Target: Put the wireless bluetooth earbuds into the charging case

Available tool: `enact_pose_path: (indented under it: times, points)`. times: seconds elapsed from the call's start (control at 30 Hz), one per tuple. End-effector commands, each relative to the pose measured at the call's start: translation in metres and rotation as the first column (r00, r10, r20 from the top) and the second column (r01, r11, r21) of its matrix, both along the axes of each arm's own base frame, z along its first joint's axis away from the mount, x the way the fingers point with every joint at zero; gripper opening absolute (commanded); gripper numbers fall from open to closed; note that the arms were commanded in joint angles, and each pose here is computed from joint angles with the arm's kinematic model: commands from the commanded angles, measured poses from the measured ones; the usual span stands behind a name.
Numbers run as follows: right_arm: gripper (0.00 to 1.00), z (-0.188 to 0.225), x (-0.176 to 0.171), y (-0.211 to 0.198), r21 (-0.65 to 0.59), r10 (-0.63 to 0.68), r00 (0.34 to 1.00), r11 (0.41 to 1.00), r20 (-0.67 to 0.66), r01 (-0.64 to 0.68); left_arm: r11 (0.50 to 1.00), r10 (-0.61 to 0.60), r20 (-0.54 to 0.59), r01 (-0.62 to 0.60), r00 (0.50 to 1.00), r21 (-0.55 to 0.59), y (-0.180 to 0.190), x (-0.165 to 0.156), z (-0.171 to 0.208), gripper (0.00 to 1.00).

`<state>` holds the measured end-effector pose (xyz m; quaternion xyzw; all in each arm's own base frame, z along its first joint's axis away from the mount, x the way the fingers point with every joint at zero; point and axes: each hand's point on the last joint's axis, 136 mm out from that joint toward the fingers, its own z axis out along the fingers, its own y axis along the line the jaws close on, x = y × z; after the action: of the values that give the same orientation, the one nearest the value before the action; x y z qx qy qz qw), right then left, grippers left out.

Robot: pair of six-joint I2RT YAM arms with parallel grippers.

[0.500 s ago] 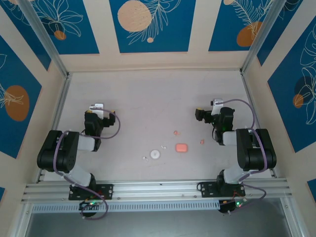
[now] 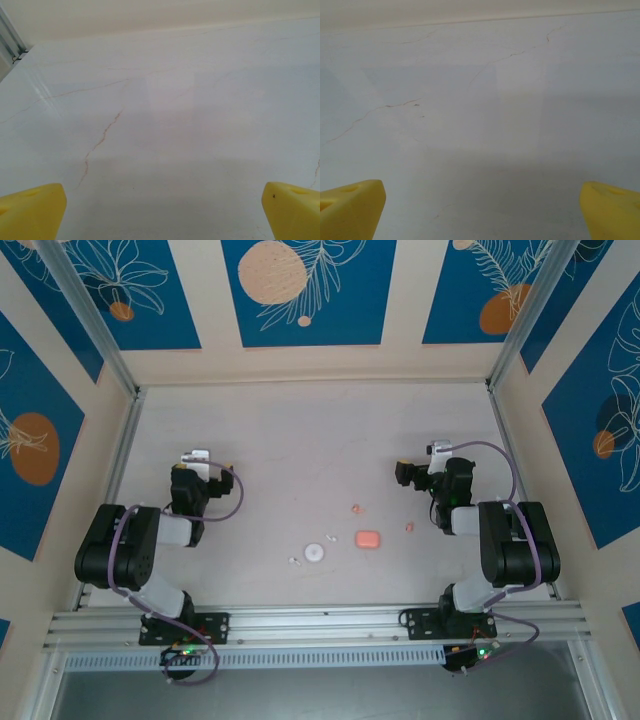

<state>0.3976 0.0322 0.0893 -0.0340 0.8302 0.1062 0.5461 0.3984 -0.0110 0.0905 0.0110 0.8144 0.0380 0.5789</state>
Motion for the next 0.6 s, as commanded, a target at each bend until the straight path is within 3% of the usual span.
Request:
enact_pose_path:
  times: [0.0,0.57]
  points:
    - [0.99,0.0041,-0.0021,0.0008,0.006,-0.012,1.0,1.0,0.008,0.012,0.999,-0.049,-0.006,0.049,0.999,0.009,-0.0038,-0.0018,0.0015,1.0]
    - [0.99,0.0079,-0.0015,-0.0024,0.002,-0.036,0.999,0.999,0.004,0.036,0.999,-0.041,-0.004,0.041,0.999,0.009,-0.0025,-0.0023,0.0026,1.0]
